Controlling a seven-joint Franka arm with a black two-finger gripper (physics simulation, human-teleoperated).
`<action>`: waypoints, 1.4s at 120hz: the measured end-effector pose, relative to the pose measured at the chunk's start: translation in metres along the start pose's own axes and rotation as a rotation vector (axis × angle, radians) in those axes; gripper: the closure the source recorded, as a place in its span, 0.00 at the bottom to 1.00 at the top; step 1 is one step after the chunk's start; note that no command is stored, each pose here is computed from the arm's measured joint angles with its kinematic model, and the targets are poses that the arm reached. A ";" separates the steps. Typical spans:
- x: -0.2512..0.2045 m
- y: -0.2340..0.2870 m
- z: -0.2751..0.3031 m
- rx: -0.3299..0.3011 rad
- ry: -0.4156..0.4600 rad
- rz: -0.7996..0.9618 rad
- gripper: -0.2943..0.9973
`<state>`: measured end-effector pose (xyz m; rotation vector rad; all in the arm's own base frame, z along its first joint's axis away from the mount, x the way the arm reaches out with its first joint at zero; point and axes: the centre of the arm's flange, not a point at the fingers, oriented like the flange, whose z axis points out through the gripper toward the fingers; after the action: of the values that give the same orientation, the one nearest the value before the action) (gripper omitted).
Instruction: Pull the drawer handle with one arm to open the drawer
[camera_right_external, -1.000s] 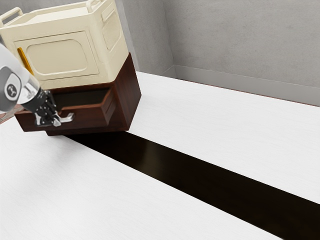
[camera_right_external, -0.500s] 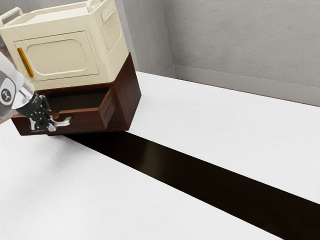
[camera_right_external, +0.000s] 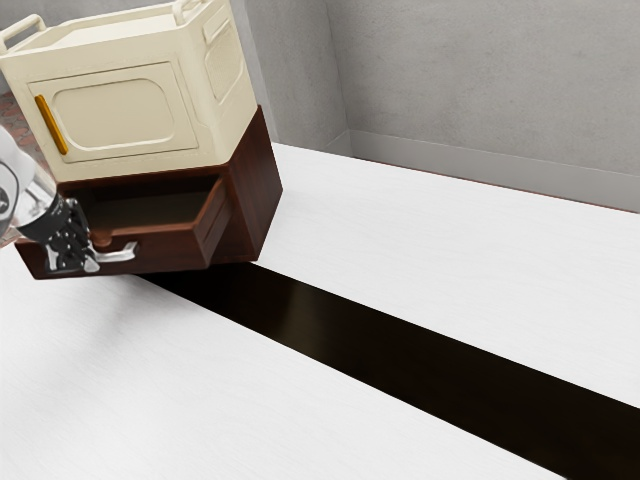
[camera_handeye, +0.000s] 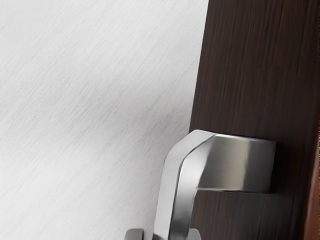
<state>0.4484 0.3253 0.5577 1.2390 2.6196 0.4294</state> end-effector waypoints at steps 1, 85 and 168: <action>0.000 0.000 0.000 0.000 0.000 0.000 0.77; 0.003 -0.008 -0.027 -0.042 0.010 0.001 0.65; -0.180 -0.098 -0.157 0.357 -0.016 0.447 0.25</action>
<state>0.4415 0.0993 0.6821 1.9424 2.4630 0.0102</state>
